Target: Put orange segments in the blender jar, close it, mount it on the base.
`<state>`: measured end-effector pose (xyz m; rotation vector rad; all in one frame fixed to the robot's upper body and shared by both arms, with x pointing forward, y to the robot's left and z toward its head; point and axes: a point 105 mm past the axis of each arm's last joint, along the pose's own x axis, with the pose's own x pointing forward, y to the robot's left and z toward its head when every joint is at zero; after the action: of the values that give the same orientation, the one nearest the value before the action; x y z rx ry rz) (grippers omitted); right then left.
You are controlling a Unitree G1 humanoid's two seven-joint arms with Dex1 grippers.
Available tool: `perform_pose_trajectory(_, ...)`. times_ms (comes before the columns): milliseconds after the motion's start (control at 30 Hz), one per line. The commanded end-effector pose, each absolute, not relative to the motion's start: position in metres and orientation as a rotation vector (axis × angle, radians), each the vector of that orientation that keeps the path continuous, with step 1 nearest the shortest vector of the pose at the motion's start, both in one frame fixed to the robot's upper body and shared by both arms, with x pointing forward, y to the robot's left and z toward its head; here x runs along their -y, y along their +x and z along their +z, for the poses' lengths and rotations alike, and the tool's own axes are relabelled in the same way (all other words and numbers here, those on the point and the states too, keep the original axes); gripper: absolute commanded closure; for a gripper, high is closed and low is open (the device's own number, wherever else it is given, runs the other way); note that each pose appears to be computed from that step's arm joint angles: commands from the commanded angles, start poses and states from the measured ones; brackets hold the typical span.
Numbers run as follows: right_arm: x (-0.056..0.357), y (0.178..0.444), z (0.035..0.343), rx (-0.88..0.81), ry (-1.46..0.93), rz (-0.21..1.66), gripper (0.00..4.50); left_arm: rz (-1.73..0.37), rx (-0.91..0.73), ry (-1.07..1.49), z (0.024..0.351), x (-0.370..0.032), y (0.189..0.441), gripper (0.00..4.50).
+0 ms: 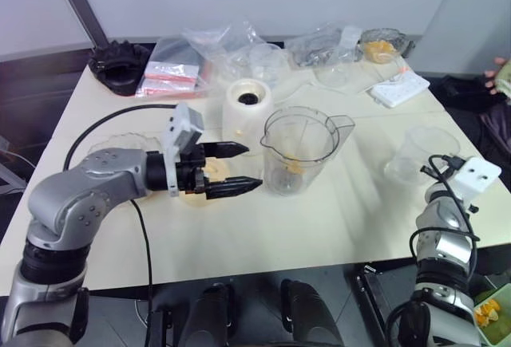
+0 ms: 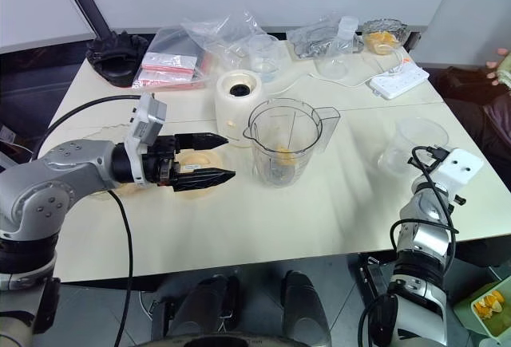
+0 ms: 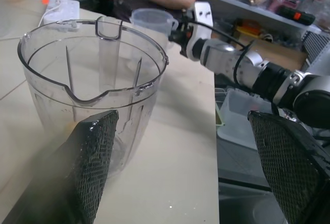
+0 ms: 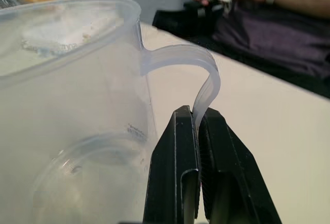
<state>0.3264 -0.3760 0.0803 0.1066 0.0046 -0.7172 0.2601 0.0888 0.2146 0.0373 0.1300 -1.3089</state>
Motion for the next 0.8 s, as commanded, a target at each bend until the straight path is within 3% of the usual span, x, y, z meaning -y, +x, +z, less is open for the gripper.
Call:
perform_pose_trajectory(33,0.376,0.328,0.088,0.046,0.129,-0.726,4.43,-1.313,-0.097,0.052,0.222,-0.089,0.254,0.31)
perform_pose_trajectory(400,0.378,0.323,0.062,-0.031,0.129,-0.747,4.43,-1.303,-0.091,0.053,0.221,-0.087,0.255,0.31)
perform_pose_trajectory(533,0.381,0.318,0.057,-0.054,0.107,-0.751,3.08,-1.307,-0.092,0.055,0.221,-0.087,0.255,0.31)
perform_pose_trajectory(700,0.381,0.311,0.054,-0.062,0.081,-0.751,0.38,-1.307,-0.095,0.058,0.221,-0.088,0.256,0.31)
perform_pose_trajectory(800,0.376,0.307,0.054,-0.049,0.093,-0.731,0.38,-1.306,-0.096,0.055,0.220,-0.088,0.258,0.31)
